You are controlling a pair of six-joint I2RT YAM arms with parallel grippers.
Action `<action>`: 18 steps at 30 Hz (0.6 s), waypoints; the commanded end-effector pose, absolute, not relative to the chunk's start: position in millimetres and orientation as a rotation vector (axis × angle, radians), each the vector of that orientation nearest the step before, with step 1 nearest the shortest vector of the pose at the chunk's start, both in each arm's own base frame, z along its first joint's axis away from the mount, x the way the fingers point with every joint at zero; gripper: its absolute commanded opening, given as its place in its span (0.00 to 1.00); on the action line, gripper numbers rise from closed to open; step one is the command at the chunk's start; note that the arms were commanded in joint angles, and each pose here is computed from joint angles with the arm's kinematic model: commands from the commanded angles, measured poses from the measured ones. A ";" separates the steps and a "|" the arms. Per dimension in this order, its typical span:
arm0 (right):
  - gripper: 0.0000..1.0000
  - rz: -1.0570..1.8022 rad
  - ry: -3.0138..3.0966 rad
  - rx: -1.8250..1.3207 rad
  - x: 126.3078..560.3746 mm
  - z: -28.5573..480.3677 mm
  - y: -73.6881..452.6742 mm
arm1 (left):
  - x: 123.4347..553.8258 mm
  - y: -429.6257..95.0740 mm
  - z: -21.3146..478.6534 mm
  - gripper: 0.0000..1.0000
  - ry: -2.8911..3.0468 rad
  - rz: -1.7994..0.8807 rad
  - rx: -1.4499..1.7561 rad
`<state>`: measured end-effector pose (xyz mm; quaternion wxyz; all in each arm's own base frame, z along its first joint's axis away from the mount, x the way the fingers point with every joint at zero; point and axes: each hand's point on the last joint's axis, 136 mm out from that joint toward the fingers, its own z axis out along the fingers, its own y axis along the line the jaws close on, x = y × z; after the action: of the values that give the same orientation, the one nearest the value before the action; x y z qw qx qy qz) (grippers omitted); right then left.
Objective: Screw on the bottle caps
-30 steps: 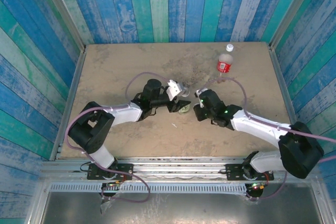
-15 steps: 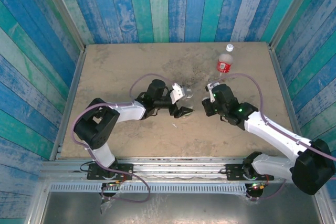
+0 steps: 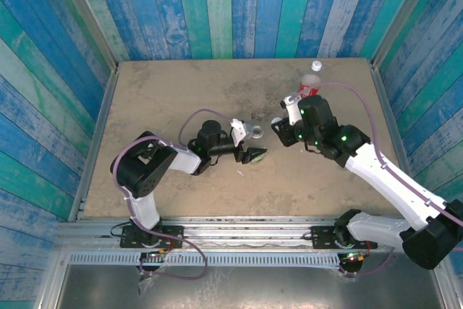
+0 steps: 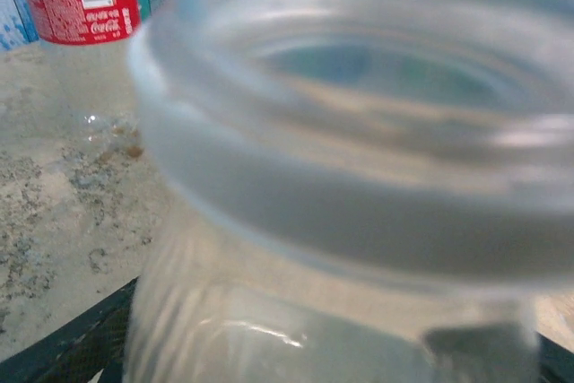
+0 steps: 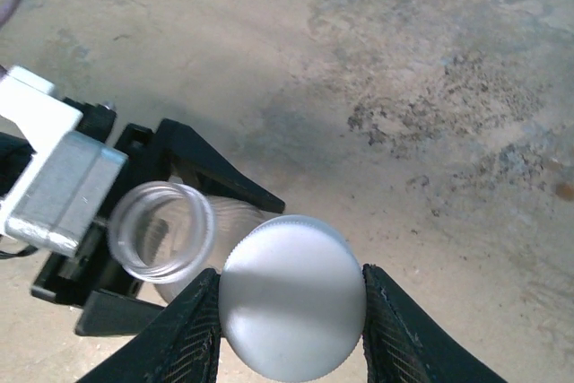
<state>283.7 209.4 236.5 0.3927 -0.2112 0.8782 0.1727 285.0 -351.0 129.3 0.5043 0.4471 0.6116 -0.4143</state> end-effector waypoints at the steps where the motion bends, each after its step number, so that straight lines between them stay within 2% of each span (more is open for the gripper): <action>1: 0.40 0.470 2.268 -0.616 276.5 238.2 216.7 | 286.4 -351.4 127.5 0.75 1.442 -0.993 1.051; 5: 0.40 0.508 2.253 -0.658 277.8 250.8 229.5 | 287.2 -348.5 125.9 0.74 1.440 -0.978 1.032; 10: 0.40 0.508 2.260 -0.711 278.5 252.6 242.8 | 290.6 -343.5 126.7 0.81 1.434 -0.953 0.986; 13: 0.40 0.507 2.273 -0.732 278.9 250.2 248.7 | 292.1 -339.8 128.3 0.82 1.427 -0.942 0.951; 18: 0.40 0.514 2.290 -0.751 280.2 245.0 256.9 | 290.4 -340.2 125.3 0.69 1.420 -0.973 0.934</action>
<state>284.4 252.5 244.0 0.3427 -0.2759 0.8769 0.1935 290.1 -340.6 133.6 0.5548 0.4070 0.6004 -0.4075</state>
